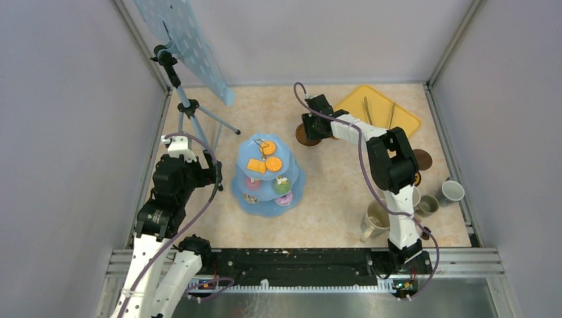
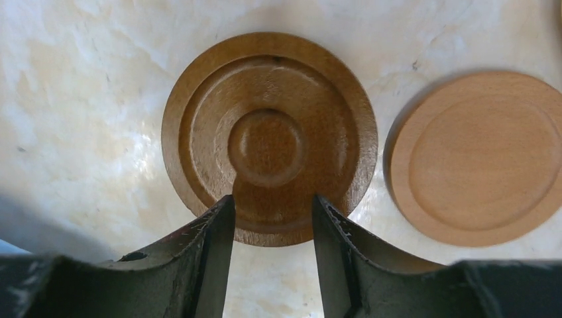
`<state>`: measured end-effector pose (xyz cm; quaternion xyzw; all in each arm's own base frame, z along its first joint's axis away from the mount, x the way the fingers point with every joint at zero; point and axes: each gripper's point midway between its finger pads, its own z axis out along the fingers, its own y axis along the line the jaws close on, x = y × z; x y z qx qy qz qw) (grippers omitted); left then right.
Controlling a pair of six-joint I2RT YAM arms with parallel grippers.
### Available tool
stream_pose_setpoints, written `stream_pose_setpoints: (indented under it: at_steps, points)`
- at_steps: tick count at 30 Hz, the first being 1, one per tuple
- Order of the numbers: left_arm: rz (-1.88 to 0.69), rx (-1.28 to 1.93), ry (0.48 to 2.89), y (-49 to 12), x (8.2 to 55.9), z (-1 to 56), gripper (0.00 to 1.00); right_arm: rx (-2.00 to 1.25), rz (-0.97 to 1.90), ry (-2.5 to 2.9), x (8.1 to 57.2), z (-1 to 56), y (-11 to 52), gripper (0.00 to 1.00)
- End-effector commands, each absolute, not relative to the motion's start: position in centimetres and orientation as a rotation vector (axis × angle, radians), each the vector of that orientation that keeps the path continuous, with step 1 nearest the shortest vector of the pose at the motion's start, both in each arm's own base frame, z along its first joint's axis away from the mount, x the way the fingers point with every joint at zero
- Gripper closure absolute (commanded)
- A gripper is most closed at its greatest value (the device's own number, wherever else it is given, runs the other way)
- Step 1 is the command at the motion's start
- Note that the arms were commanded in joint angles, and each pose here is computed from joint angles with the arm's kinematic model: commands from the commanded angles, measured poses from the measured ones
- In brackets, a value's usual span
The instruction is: Serve the afternoon tea
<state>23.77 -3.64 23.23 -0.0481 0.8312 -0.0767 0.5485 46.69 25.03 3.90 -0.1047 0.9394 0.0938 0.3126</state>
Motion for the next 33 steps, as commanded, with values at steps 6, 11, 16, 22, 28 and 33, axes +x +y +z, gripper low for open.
stream_pose_setpoints:
  at_steps: [6, 11, 16, 22, 28, 33]
  points:
    - [-0.192, -0.116, 1.902, -3.6, 24.0, 25.1, 0.01, -0.480, -0.190, 2.609, 40.8, 1.7, 20.9, 0.56]
    - [-0.194, -0.116, 1.894, -3.6, 23.9, 25.2, 0.01, -0.509, -0.097, 2.624, 38.1, 2.5, 21.5, 0.57]
    - [-0.198, -0.113, 1.892, -3.6, 23.9, 25.3, 0.01, -0.482, 0.010, 2.636, 35.9, 3.5, 21.7, 0.57]
    - [-0.202, -0.110, 1.888, -3.7, 23.8, 25.4, 0.01, -0.444, 0.033, 2.603, 35.1, 5.2, 21.1, 0.57]
    - [-0.203, -0.112, 1.884, -3.7, 23.8, 25.5, 0.01, -0.350, 0.068, 2.383, 36.7, 14.1, 20.8, 0.51]
    - [-0.199, -0.118, 1.872, -3.5, 23.6, 25.7, 0.01, -0.241, 0.022, 2.288, 34.7, 19.9, 17.7, 0.43]
